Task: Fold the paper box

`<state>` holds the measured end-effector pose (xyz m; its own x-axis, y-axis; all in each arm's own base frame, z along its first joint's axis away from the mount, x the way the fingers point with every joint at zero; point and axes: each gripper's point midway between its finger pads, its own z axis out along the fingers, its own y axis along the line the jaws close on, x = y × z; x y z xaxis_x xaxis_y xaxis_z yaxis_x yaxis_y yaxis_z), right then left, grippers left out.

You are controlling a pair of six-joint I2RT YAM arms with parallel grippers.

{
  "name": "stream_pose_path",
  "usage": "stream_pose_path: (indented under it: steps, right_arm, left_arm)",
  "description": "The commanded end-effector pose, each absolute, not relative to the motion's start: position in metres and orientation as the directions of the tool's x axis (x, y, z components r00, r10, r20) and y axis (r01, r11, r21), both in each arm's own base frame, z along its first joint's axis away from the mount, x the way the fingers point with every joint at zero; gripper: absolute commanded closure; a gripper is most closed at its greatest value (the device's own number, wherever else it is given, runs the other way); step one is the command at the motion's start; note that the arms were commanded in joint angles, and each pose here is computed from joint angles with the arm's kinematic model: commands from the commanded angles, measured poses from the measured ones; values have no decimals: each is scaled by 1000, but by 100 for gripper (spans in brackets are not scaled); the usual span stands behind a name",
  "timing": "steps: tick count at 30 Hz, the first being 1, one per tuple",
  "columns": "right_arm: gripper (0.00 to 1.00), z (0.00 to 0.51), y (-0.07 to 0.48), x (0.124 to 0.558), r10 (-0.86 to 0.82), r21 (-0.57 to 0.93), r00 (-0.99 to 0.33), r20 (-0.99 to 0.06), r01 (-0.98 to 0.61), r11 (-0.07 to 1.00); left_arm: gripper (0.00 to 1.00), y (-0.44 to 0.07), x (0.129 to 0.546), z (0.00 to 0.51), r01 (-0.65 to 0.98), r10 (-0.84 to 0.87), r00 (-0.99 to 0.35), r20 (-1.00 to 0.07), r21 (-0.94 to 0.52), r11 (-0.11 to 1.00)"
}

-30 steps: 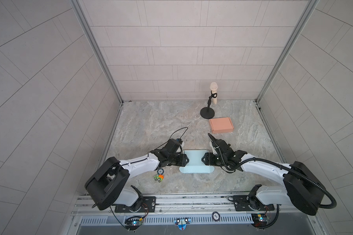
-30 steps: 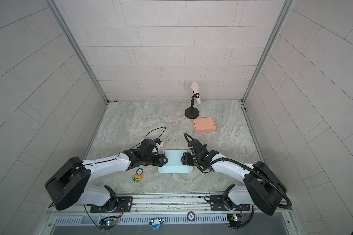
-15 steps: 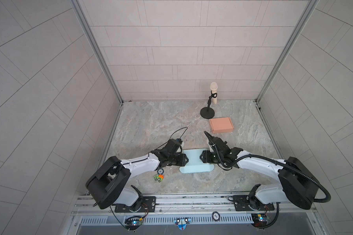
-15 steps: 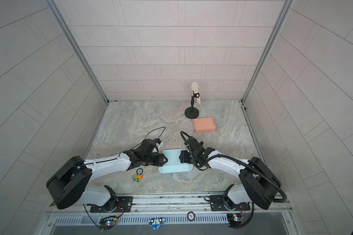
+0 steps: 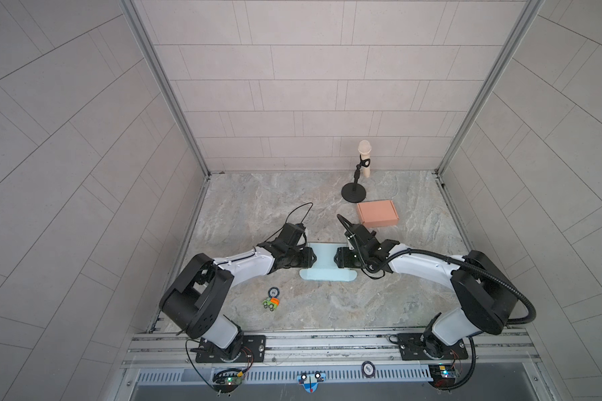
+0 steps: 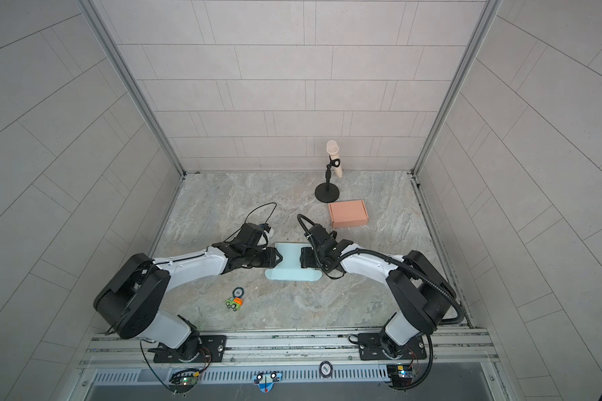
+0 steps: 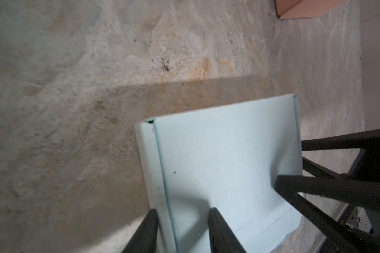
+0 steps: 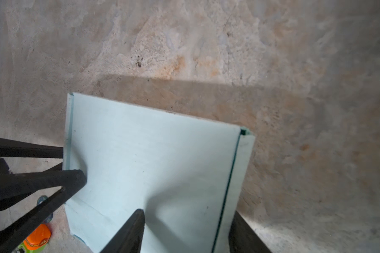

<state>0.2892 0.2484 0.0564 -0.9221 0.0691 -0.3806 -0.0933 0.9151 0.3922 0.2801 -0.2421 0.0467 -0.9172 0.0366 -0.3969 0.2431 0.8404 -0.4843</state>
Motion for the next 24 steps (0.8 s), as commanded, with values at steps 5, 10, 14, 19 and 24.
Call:
stream_pose_path:
  steps: [5,10,14,19,24]
  right_arm:
    - [35,70,271,309,71,444,-912,-405,-128,887]
    - [31,79,259,308,79,415,-898,-434,-122,902]
    - [21,90,247,306,68,368,-886,-459,-120,922]
    - [13,98,232,300,59,318,-881,-469,-106,942]
    - [13,106,231,284,27,280,-880,-475,-122,952]
  left_arm:
    - [57,-239,293,44,249,36,-914,-404,-488,837]
    - [53,-235,293,47,244,28,-911,-413,-482,841]
    - [43,-228,295,56,236,7,-902,-432,-478,846]
    - [29,-215,293,68,215,-28,-888,-458,-468,857]
    - [28,-201,269,74,230,-2,-886,-463,-443,866]
